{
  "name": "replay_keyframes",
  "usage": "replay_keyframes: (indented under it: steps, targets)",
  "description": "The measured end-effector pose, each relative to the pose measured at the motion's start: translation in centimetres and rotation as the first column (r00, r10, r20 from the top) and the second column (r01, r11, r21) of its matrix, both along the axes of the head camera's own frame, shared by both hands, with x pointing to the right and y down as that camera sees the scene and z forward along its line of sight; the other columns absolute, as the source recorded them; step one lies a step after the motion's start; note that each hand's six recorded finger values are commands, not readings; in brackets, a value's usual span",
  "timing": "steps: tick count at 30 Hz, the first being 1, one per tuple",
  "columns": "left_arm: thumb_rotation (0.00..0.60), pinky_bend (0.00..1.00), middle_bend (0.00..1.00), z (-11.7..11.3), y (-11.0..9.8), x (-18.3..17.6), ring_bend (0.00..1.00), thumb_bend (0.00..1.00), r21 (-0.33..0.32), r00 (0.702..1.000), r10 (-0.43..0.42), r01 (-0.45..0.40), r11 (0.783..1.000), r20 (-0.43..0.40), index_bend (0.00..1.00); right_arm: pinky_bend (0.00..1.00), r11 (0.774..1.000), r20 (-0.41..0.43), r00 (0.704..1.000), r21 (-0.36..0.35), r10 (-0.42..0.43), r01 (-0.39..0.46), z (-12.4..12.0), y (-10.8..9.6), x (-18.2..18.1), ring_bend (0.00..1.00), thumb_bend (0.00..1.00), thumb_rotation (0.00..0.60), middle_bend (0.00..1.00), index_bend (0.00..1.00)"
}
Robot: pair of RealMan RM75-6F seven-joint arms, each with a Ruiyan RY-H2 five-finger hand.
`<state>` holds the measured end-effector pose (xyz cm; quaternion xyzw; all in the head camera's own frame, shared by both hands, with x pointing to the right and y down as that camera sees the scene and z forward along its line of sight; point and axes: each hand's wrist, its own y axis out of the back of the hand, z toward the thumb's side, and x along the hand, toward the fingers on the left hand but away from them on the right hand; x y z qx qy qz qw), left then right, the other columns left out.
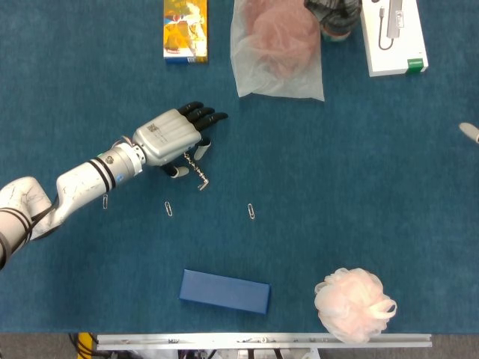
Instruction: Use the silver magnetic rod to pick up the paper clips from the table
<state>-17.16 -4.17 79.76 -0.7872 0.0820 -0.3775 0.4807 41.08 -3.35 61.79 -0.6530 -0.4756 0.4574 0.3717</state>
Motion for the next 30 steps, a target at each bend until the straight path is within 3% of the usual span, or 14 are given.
replay_keyframes:
  steps: [30]
  targets:
    - [0.600,0.05,0.00,0.54,-0.15,0.63,0.00,0.23,-0.008,1.000,0.008,-0.008,1.000,0.007,0.52,0.00,1.000,0.009,1.000,-0.011,0.000,0.000,0.48,-0.03,0.17,0.00,0.00,0.600,0.04,0.12]
